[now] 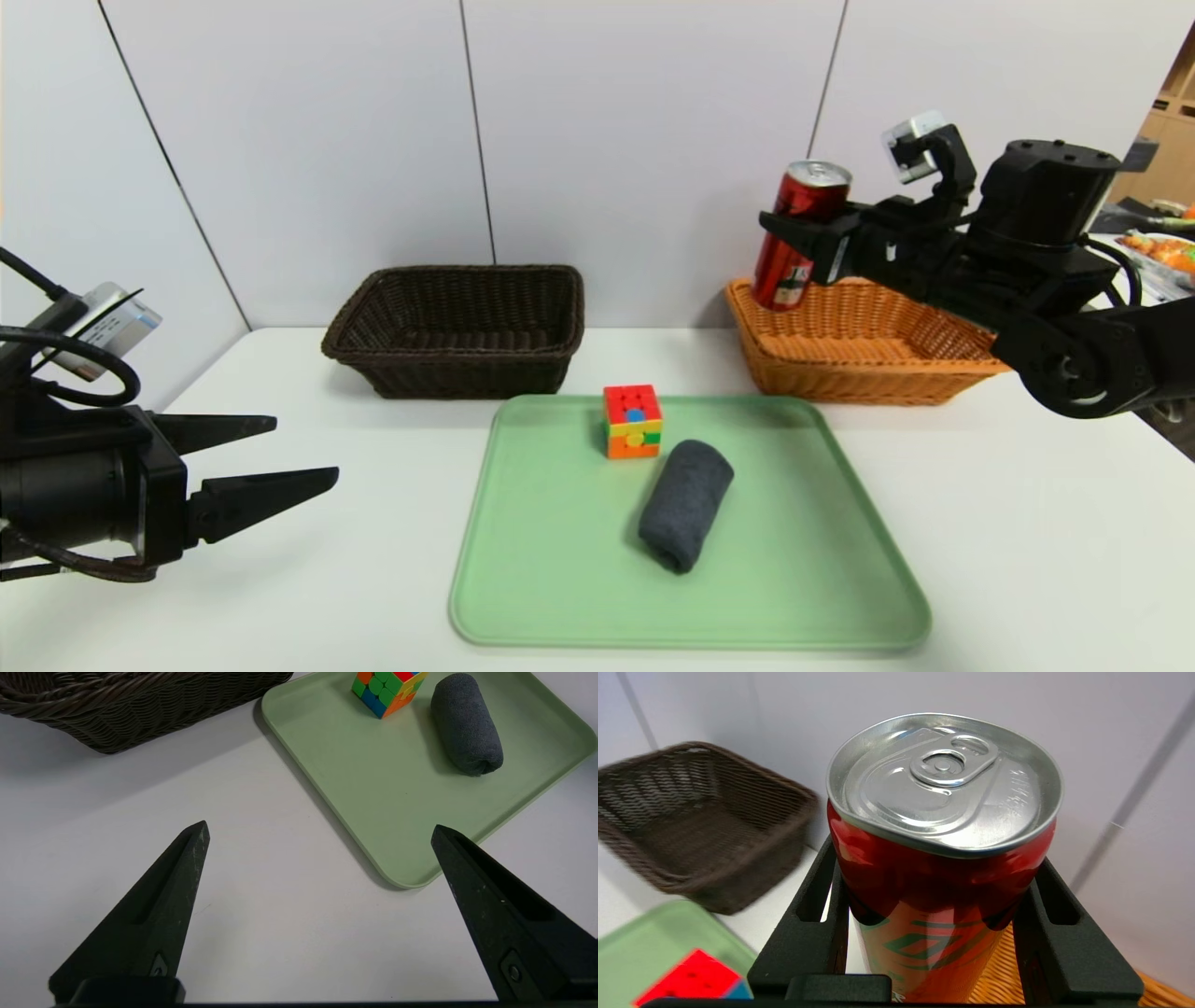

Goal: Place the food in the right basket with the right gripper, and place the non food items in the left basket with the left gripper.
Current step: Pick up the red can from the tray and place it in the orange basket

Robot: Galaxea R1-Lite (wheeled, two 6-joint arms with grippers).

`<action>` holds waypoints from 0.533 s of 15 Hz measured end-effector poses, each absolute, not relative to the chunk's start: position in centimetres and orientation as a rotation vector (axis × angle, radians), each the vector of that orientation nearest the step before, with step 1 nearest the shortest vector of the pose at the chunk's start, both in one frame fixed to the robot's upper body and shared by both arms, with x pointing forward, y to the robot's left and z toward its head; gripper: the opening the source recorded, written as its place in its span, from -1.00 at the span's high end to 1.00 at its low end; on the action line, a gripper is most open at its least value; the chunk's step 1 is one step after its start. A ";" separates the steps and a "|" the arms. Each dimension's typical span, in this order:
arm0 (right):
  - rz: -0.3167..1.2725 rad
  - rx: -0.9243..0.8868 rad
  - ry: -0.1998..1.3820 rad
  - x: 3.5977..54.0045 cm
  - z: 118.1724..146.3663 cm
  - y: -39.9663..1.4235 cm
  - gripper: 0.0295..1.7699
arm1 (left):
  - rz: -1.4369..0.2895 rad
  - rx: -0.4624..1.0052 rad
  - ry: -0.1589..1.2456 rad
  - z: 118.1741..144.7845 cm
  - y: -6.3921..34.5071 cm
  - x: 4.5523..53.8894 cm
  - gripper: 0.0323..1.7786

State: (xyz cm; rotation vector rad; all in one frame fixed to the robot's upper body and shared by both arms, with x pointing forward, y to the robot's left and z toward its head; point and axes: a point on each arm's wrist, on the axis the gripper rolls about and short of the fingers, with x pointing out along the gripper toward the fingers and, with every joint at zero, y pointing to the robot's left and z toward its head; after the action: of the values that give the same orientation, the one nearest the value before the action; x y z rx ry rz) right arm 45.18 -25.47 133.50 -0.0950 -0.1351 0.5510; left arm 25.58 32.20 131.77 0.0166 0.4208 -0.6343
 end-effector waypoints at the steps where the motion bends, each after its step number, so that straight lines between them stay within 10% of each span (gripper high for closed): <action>1: 0.525 -0.097 -0.125 45.5 133.2 -26.4 -0.04 | -0.634 0.016 0.421 131.8 32.2 25.6 -0.90; 8: 0.383 -0.100 -0.051 46.9 131.1 -31.8 -0.04 | -0.634 0.013 0.424 131.7 32.2 25.6 -0.90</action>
State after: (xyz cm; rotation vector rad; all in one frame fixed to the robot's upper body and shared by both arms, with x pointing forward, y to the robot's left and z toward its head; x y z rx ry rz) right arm 46.95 -31.85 131.15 -0.1000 -0.0511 0.3832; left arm 25.64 32.20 131.72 0.0134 0.4242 -0.6344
